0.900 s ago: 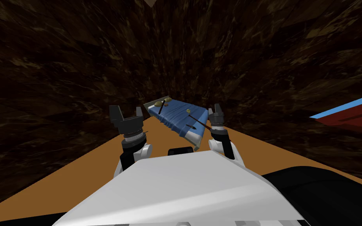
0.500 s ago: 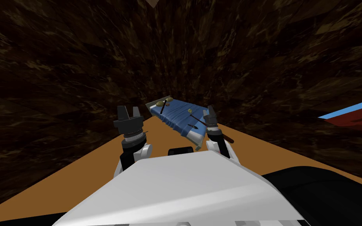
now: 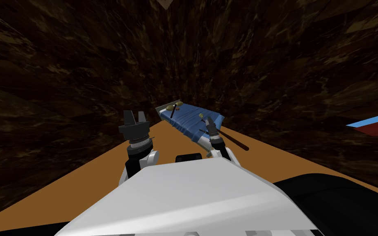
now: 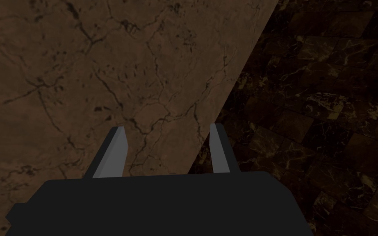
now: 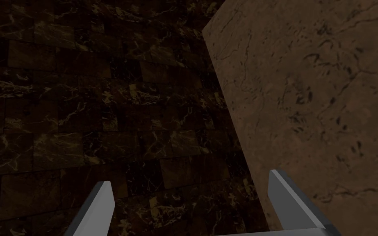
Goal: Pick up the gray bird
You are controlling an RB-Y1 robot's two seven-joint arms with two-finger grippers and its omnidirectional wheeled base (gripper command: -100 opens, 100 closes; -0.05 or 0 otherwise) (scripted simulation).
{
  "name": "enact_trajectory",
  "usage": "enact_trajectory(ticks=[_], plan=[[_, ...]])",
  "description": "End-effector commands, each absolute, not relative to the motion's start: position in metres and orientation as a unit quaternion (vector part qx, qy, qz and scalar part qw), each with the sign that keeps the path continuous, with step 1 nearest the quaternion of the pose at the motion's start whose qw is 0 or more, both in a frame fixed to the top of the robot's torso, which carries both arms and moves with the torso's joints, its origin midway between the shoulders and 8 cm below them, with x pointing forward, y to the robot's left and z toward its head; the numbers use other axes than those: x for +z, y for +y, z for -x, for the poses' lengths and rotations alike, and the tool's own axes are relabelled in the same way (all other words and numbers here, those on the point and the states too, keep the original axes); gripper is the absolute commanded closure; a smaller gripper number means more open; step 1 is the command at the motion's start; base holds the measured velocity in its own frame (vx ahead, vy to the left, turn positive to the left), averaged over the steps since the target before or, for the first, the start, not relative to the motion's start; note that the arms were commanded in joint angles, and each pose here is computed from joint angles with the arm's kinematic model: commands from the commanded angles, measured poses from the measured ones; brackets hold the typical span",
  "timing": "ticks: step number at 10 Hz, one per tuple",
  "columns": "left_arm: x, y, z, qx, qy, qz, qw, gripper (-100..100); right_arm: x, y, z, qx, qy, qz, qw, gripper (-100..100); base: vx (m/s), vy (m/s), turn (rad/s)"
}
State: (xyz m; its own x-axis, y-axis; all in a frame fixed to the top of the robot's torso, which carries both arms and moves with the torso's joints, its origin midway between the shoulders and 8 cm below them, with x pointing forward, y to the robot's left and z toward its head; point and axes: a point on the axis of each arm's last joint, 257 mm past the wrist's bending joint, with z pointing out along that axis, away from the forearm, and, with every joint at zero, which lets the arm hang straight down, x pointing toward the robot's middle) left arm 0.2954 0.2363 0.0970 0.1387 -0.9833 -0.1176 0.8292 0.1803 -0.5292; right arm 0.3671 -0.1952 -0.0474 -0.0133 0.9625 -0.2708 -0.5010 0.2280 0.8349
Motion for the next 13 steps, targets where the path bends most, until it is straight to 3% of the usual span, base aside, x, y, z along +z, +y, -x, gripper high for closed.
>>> enact_trajectory(ticks=[1,4,9,13], plan=[[0.097,0.236,-0.295,-0.617,0.224,0.172,0.735,0,-0.074,-0.183,-0.371,0.558,0.462,-0.268,0.635,-100,0.006,0.065,0.059],[0.097,0.236,-0.295,-0.617,0.224,0.172,0.735,0,-0.102,-0.172,-0.373,0.552,0.489,-0.272,0.619,-100,-0.002,0.058,0.047],[0.097,0.236,-0.295,-0.617,0.224,0.172,0.735,0,-0.222,-0.126,-0.358,0.512,0.606,-0.274,0.544,-100,0.016,0.092,0.105],[0.097,0.236,-0.295,-0.617,0.224,0.172,0.735,0,-0.272,-0.117,-0.344,0.492,0.648,-0.276,0.512,-100,0.023,0.044,0.054]])
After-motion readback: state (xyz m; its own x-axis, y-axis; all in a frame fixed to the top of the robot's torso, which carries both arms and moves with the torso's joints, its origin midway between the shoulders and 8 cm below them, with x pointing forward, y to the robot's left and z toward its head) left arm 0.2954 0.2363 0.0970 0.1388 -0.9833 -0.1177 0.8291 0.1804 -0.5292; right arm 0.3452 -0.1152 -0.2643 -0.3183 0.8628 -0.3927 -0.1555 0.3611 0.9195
